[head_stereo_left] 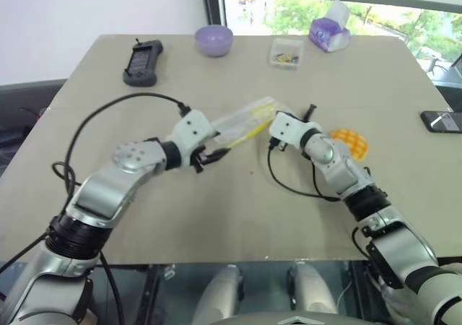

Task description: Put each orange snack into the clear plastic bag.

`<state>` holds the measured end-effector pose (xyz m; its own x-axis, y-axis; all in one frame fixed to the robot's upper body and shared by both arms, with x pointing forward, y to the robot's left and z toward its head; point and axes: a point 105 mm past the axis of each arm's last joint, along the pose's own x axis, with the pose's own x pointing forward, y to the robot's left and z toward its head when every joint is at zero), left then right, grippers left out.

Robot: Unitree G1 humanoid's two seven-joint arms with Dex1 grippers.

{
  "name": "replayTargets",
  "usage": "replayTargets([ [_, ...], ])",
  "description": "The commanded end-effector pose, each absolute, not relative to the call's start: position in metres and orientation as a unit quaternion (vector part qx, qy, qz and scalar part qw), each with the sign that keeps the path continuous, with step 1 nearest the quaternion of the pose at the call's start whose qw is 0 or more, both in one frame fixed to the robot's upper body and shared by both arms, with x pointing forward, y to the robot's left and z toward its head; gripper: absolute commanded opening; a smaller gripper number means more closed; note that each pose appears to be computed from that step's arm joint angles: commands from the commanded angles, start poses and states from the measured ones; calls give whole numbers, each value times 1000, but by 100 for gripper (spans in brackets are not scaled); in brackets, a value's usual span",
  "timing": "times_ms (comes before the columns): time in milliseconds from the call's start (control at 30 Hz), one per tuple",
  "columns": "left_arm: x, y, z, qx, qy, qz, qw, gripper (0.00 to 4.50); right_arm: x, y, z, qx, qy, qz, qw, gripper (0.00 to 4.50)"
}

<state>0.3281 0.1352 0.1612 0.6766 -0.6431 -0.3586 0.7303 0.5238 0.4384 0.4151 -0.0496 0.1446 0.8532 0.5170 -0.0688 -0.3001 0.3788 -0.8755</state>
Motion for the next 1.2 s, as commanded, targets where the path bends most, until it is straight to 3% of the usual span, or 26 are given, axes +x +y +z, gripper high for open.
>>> replayTargets([
  [33, 326, 128, 170, 312, 55, -393, 863, 245, 417, -45, 163, -493, -127, 243, 825, 0],
  [267, 337, 127, 163, 327, 69, -360, 871, 245, 416, -40, 165, -491, -130, 249, 825, 0],
  [367, 340, 121, 159, 325, 68, -362, 871, 170, 415, -38, 166, -491, -131, 253, 824, 0],
  [500, 343, 121, 157, 341, 66, -363, 865, 10, 415, -39, 165, -492, -130, 255, 822, 0],
  [767, 355, 142, 171, 394, 31, -346, 851, 10, 414, -45, 158, -492, -109, 277, 818, 0],
  [933, 359, 147, 173, 390, 20, -349, 852, 0, 413, -50, 162, -482, -114, 273, 825, 244],
  [967, 361, 149, 173, 394, 20, -346, 851, 0, 411, -51, 161, -482, -111, 279, 823, 269],
  [1200, 366, 152, 176, 421, 7, -347, 838, 0, 378, -59, 171, -406, -105, 342, 841, 269],
])
